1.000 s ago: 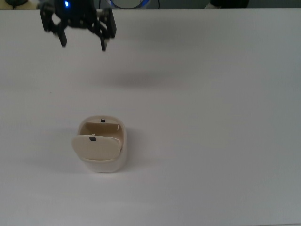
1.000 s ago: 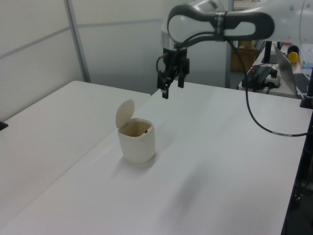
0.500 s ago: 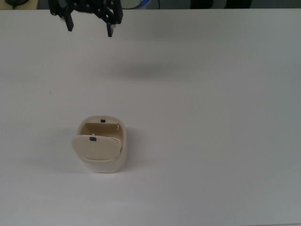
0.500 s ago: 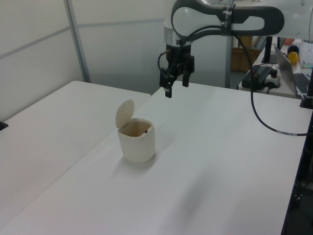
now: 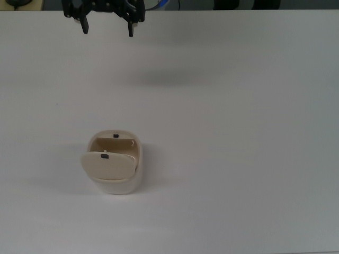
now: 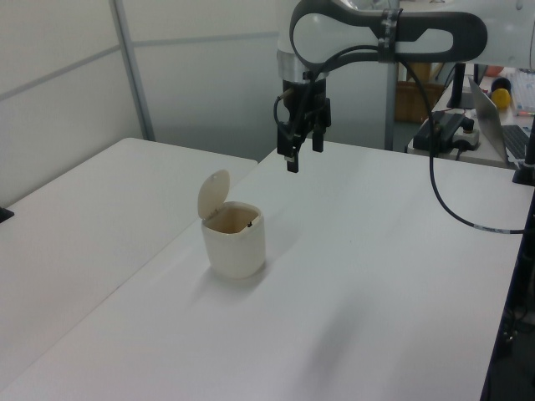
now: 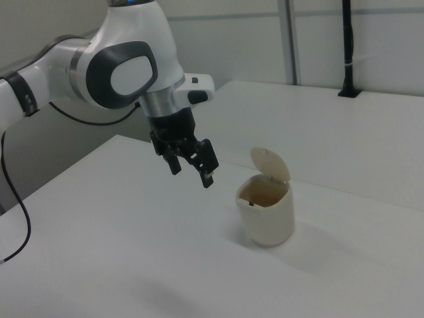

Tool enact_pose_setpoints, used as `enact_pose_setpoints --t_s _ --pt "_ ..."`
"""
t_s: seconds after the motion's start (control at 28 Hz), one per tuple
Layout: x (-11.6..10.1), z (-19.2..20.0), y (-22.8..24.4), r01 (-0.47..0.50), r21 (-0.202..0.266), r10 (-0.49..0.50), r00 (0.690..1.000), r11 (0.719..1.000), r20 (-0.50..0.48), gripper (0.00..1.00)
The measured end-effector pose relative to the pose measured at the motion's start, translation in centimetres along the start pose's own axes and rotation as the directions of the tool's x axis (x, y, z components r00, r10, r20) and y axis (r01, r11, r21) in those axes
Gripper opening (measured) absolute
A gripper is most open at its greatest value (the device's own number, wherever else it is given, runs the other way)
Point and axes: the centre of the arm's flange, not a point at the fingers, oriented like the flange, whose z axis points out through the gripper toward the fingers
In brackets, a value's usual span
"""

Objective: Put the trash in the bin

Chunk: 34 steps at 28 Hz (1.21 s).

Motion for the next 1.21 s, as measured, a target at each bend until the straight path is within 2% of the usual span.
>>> enact_pose_setpoints --t_s 0.18,1.21 --pt "-0.6 -0.5 0.3 -0.005 0.0 0.005 1.0 1.0 0.013 1.0" --pt "-0.6 0.2 2.0 -0.033 -0.007 0.033 0.999 0.999 0.028 1.0"
